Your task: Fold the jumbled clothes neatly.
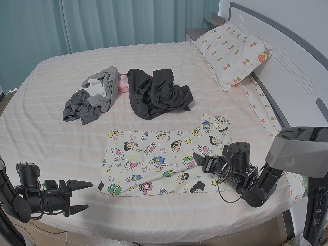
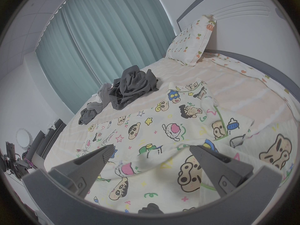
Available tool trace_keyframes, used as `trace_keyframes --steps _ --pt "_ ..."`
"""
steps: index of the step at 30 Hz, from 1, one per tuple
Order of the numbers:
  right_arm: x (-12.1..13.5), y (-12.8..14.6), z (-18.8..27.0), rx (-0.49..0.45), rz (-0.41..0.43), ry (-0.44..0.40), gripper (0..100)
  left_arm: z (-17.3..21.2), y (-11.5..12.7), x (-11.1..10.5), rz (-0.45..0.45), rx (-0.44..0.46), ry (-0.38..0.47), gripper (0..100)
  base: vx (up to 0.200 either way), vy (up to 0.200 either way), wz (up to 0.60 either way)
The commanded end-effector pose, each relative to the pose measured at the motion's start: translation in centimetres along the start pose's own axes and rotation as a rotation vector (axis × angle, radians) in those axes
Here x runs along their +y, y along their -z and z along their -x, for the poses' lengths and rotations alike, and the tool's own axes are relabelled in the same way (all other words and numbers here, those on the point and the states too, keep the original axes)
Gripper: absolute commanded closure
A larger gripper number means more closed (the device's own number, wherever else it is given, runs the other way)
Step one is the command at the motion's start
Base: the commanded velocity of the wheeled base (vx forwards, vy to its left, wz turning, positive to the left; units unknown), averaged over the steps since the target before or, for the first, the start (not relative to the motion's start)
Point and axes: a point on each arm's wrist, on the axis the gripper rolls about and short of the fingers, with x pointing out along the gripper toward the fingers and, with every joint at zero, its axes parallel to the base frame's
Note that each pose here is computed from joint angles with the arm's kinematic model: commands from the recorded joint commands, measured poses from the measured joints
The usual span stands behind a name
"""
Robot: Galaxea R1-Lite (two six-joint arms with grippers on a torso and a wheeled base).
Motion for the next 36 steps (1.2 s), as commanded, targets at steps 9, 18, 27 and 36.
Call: trace_keyframes --steps 9,18,27,36 --pt "0.4 0.7 3.1 0.094 -0.09 -0.044 0 0.0 0.0 0.0 0.0 -0.001 0.0 0 0.0 0.0 0.0" --pt "0.6 -0.7 9.1 0.133 -0.217 -0.112 0 0.0 0.0 0.0 0.0 -0.001 0.0 0 0.0 0.0 0.0" --pt "-4.9 -4.7 10.4 0.038 -0.328 -0.04 0 0.0 0.0 0.0 0.0 0.001 0.0 0 0.0 0.0 0.0" --pt "-9.1 -1.3 6.2 0.126 -0.368 0.049 0 0.0 0.0 0.0 0.0 0.001 0.0 0 0.0 0.0 0.0"
